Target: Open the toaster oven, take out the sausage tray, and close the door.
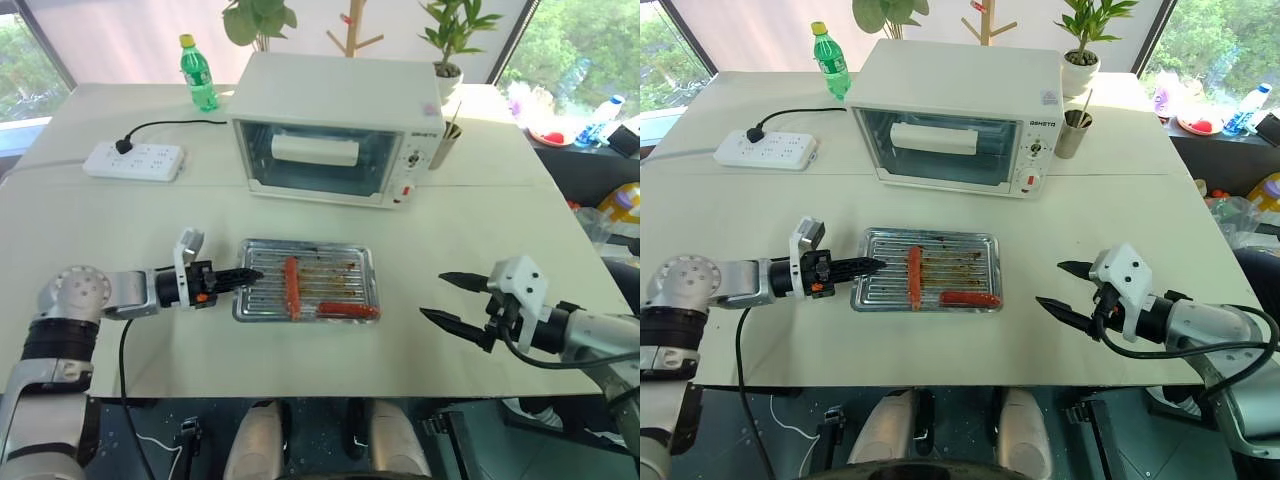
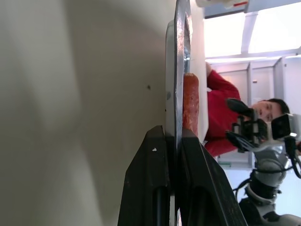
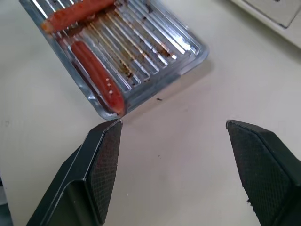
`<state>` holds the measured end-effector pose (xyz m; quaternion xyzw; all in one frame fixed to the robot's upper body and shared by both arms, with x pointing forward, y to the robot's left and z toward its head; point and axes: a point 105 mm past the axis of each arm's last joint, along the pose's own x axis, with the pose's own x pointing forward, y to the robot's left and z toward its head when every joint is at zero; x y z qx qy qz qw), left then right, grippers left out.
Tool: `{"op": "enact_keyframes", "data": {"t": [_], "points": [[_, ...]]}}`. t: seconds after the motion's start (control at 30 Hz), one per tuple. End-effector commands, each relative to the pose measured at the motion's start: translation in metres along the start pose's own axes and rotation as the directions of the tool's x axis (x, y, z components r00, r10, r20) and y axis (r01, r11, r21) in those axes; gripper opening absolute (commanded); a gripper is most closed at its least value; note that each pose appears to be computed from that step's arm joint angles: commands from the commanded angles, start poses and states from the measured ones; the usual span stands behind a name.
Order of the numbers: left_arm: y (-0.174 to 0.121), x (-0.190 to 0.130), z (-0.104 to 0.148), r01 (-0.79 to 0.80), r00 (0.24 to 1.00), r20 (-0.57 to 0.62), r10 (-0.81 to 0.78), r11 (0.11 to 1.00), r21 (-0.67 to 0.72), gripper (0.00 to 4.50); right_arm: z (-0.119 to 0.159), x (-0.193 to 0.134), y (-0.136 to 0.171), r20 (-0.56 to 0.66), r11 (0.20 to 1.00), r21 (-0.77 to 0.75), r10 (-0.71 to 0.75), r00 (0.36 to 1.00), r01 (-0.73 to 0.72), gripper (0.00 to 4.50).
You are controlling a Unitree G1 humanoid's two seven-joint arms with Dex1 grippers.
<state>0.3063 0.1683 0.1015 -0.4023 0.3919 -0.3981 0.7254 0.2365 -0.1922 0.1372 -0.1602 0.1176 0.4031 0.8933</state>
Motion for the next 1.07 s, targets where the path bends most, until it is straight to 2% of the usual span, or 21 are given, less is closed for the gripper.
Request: {"op": "enact_keyframes", "data": {"t": [0.03,0.2,0.23,0.3,0.37,0.5,0.57,0.67,0.7,0.8,0.9,1.07], "points": [[-0.002,0.002,0.006,0.007,1.000,0.001,-0.007,0.999,0.046,1.55,0.012,-0.004,0.001,0.042,0.999,-0.031,-0.029,0.999,0.030,3.68],[0.007,-0.008,0.007,-0.057,0.998,0.019,0.055,0.993,0.099,4.14,0.012,-0.002,-0.001,0.038,0.999,-0.034,-0.027,0.999,0.028,3.68],[0.015,-0.014,0.005,-0.119,0.993,0.016,0.118,0.981,0.154,4.46,0.011,-0.002,-0.003,0.031,0.999,-0.033,-0.019,0.999,0.020,3.68],[0.029,-0.024,-0.001,-0.216,0.975,0.015,0.221,0.932,0.290,4.46,0.011,-0.004,-0.007,0.021,0.999,-0.032,-0.003,1.000,0.003,3.68],[0.041,-0.044,-0.007,-0.298,0.947,0.029,0.320,0.839,0.455,4.46,0.013,-0.006,-0.012,0.013,0.999,-0.033,0.021,1.000,-0.020,3.68],[0.047,-0.078,0.001,-0.390,0.902,0.112,0.416,0.678,0.623,4.46,0.018,-0.008,-0.020,0.010,0.998,-0.031,0.059,0.998,-0.058,3.68],[0.040,-0.093,0.006,-0.410,0.894,0.151,0.423,0.631,0.658,4.46,0.019,-0.007,-0.023,0.009,0.997,-0.024,0.076,0.997,-0.076,3.68],[0.011,-0.123,0.019,-0.399,0.878,0.207,0.432,0.423,0.813,4.46,0.024,-0.005,-0.027,0.005,0.990,-0.017,0.139,0.990,-0.139,3.68],[-0.001,-0.128,0.023,-0.382,0.883,0.210,0.420,0.383,0.841,4.46,0.027,-0.005,-0.027,0.006,0.987,-0.010,0.158,0.987,-0.158,3.68],[-0.038,-0.133,0.033,-0.336,0.916,0.214,0.339,0.358,0.871,4.46,0.035,-0.007,-0.027,0.012,0.975,0.004,0.222,0.975,-0.222,3.68],[-0.078,-0.135,0.036,-0.254,0.946,0.167,0.278,0.317,0.914,4.46,0.044,-0.011,-0.027,0.004,0.958,0.001,0.287,0.958,-0.287,3.68],[-0.094,-0.135,0.037,-0.212,0.954,0.134,0.268,0.289,0.934,4.46,0.052,-0.009,-0.023,-0.001,0.938,-0.016,0.347,0.938,-0.347,3.68]]}}
